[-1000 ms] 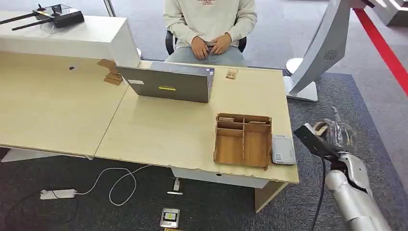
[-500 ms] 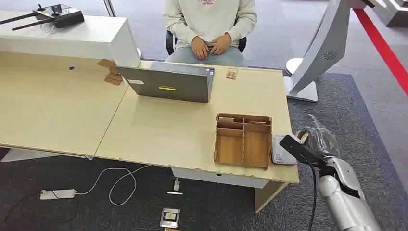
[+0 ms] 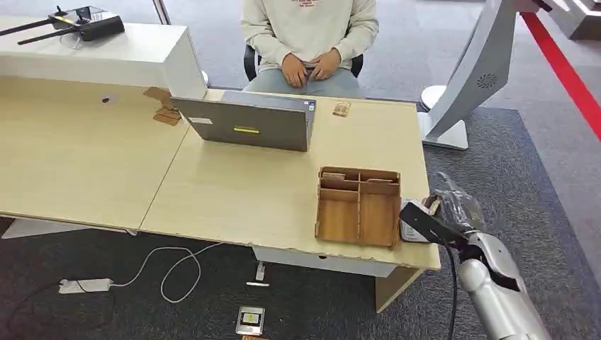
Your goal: Pass the card to the sensor for recognition and then transmit it.
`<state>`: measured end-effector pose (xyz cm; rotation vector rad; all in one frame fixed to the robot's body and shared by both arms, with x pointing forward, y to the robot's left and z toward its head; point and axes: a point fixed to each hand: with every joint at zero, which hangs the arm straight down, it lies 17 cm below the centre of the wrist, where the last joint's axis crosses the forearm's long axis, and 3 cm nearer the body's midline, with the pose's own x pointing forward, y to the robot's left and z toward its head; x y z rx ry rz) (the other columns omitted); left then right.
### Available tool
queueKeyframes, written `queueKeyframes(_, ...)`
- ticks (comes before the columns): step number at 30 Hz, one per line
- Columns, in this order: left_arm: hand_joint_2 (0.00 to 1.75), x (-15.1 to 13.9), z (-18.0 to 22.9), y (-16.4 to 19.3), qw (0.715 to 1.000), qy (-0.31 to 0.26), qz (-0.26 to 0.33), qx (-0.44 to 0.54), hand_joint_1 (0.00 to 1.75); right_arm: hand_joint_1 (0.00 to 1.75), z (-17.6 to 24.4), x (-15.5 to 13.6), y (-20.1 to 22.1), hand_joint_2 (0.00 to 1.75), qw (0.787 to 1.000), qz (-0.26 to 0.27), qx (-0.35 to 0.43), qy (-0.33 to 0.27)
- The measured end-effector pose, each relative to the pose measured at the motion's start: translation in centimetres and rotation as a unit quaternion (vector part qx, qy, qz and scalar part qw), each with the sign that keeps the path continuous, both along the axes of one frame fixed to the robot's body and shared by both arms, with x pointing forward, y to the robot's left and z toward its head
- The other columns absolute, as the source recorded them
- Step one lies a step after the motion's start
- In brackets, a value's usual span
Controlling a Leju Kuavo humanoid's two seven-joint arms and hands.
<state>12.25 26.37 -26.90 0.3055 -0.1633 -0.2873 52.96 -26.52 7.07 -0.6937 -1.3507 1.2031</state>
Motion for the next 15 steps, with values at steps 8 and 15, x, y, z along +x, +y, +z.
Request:
queueKeyframes(8, 0.00, -0.2, 0.0, -0.1, 1.000, 0.004, 0.005, 0.000, 0.00, 1.75, -2.6, -0.3, -1.4, 1.75, 0.999, -0.017, -0.024, 0.030)
queueKeyframes(15, 0.00, -0.2, 0.0, -0.1, 1.000, 0.004, 0.005, 0.000, 0.00, 1.75, -3.5, -0.1, -2.7, 1.75, 0.998, -0.030, -0.033, 0.039)
